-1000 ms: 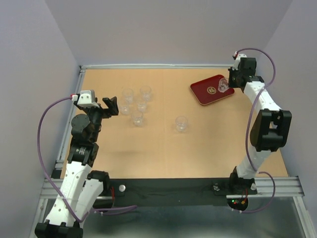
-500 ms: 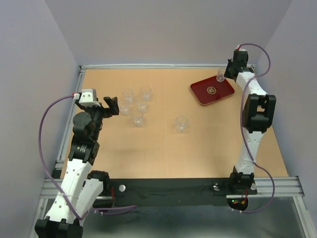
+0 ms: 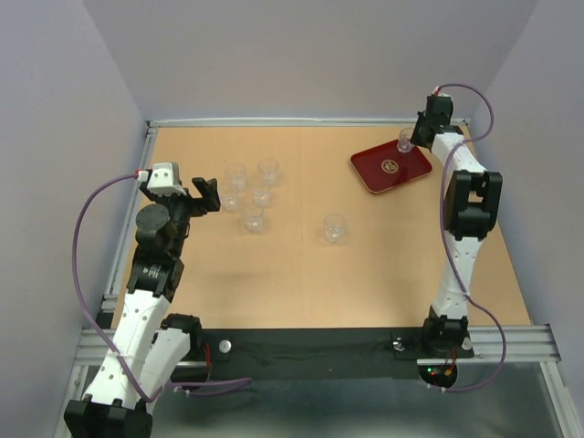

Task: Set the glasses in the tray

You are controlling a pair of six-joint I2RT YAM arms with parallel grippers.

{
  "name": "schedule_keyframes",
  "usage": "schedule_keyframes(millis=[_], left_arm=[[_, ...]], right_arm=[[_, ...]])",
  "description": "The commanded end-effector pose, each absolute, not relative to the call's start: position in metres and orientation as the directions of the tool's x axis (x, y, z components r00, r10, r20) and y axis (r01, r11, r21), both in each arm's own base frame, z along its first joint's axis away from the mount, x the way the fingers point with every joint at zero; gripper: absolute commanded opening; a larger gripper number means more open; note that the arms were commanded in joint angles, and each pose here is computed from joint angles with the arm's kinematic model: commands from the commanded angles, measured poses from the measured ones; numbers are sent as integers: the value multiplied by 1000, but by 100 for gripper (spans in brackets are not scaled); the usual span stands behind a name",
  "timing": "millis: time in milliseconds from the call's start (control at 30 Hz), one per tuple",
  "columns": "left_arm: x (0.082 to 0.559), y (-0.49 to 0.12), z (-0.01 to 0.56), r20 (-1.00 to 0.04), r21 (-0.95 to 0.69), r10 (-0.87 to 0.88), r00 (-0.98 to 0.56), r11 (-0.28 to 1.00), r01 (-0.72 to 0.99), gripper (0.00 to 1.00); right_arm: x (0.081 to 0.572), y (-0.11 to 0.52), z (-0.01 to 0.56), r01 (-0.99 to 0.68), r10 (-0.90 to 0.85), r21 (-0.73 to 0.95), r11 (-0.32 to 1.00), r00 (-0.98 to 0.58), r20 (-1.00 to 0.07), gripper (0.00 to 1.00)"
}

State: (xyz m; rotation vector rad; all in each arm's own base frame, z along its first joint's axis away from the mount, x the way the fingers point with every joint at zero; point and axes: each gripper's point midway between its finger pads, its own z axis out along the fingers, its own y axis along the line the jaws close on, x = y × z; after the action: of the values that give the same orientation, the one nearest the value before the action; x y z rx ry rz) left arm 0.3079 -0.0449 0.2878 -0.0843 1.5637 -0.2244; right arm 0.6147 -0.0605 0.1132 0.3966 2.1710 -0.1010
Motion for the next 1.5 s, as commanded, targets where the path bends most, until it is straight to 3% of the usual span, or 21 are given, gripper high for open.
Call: schedule_keyframes(millis=[0, 100, 200, 300, 333, 433, 633, 733, 867, 933, 1067, 1233, 1467], left_arm=[[307, -47, 311, -980, -185, -192, 58, 976, 112, 99], [308, -47, 311, -980, -184, -191, 57, 977, 110, 99], [308, -47, 311, -980, -182, -189, 57, 977, 112, 99], [308, -47, 311, -980, -182, -189, 56, 977, 110, 99], [309, -46, 310, -981, -179, -186, 55, 978, 108, 99], [311, -49, 308, -982, -176, -182, 44, 977, 120, 99], [310, -64, 308, -982, -174, -184, 35, 964, 201, 99], [311, -76, 305, -979, -190, -202, 17, 945, 264, 99], [311, -95, 303, -978, -200, -206, -21, 913, 356, 99], [309, -106, 304, -976, -209, -216, -31, 887, 412, 99], [301, -139, 303, -961, -273, -253, -115, 777, 567, 98], [298, -191, 275, -889, -455, -272, -369, 615, 644, 98], [288, -263, 248, -844, -513, -194, -500, 568, 644, 98]], right_arm=[[633, -63, 130, 325, 249, 94, 941, -479, -842, 8], [636, -65, 128, 331, 243, 82, 940, -479, -844, 10], [637, -67, 125, 333, 235, 72, 940, -482, -844, 20], [640, -67, 130, 320, 219, 63, 945, -478, -851, 38], [641, -66, 136, 313, 217, 69, 947, -469, -856, 48], [643, -65, 149, 299, 201, 65, 952, -453, -868, 62], [633, -65, 199, 266, 153, 45, 963, -401, -903, 68], [613, -53, 217, 165, 78, 9, 986, -419, -905, 70], [556, 4, 217, -234, -111, -3, 972, -448, -887, 70], [521, 20, 194, -340, -160, 15, 940, -479, -863, 72], [455, 58, 212, -541, -201, 57, 839, -406, -891, 83], [401, 75, 211, -616, -207, 84, 783, -385, -900, 85], [368, 77, 195, -618, -210, 94, 781, -401, -892, 85]])
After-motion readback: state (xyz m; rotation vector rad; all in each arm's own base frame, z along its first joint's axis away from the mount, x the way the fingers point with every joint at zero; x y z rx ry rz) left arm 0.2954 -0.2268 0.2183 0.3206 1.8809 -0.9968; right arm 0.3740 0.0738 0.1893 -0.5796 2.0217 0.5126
